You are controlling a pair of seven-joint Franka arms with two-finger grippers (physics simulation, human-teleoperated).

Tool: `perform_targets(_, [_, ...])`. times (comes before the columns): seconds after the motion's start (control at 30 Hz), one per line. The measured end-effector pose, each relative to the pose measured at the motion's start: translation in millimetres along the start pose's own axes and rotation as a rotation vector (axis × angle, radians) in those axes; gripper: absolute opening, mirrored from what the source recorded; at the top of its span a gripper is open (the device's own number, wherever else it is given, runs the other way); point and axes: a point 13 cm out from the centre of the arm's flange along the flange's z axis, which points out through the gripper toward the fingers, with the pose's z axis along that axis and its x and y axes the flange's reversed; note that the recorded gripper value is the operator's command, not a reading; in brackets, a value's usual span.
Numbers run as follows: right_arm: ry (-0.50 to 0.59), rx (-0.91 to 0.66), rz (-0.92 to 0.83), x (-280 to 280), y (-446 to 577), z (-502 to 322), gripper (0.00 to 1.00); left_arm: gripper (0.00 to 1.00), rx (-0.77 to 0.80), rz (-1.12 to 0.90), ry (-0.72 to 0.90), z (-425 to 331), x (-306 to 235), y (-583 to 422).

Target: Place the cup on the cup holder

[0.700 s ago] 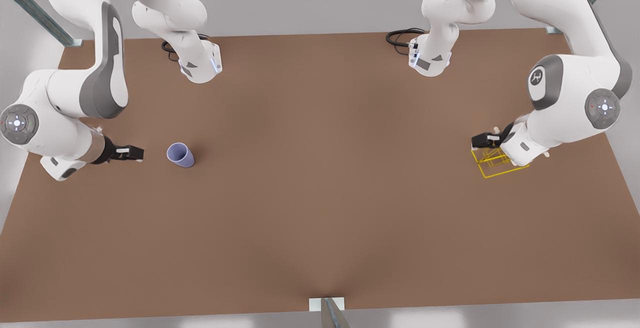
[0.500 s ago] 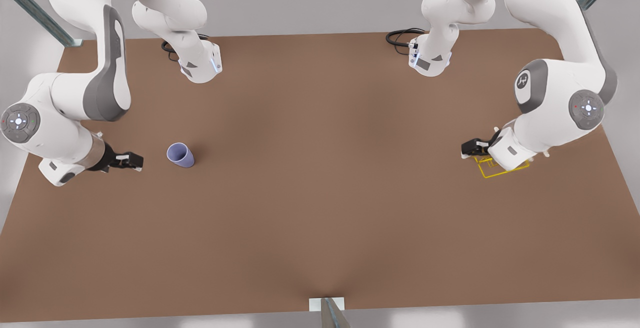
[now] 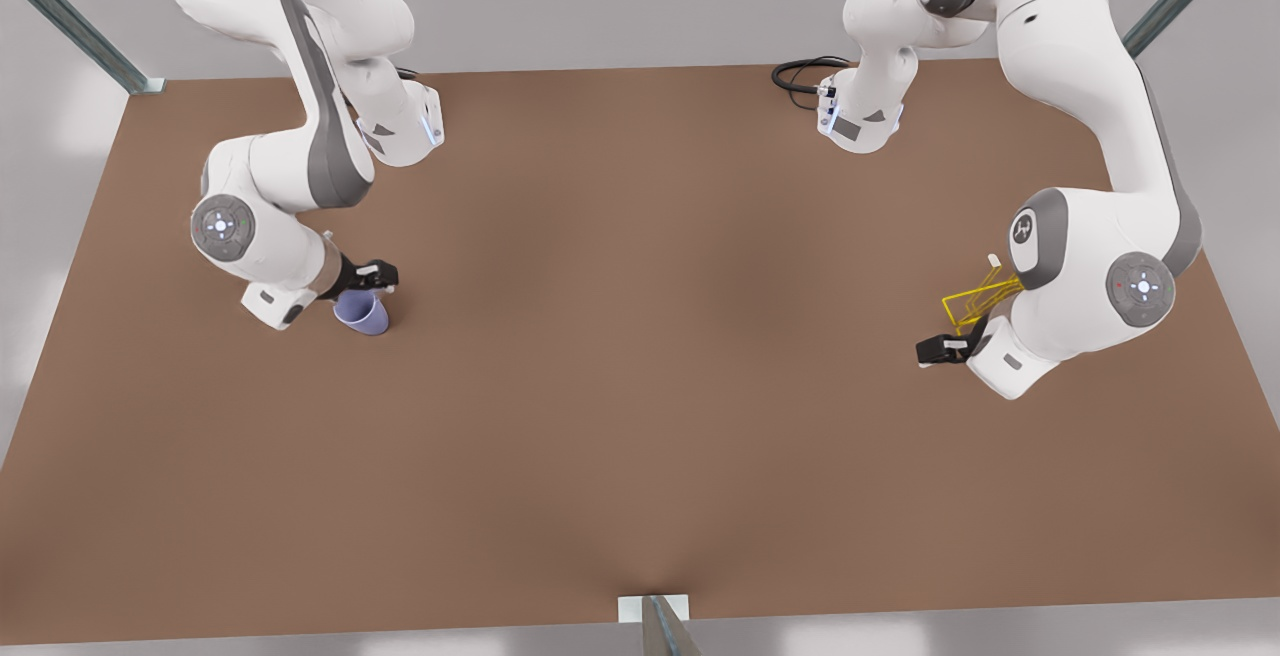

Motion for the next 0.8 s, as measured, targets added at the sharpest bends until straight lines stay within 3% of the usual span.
perform_targets(0.27, [0.03,0.019,-0.018,3,29,45,1.0,1.0,-0.001,-0.025,0.018,3,4,0])
perform_targets(0.57, [0.033,-0.038,0.33,20,-142,75,1.0,1.0,-0.002,-0.036,0.037,9,7,-5])
perform_targets(0.8, [0.022,-0.01,0.184,-4,-68,82,1.0,1.0,-0.003,-0.047,0.043,11,8,-5])
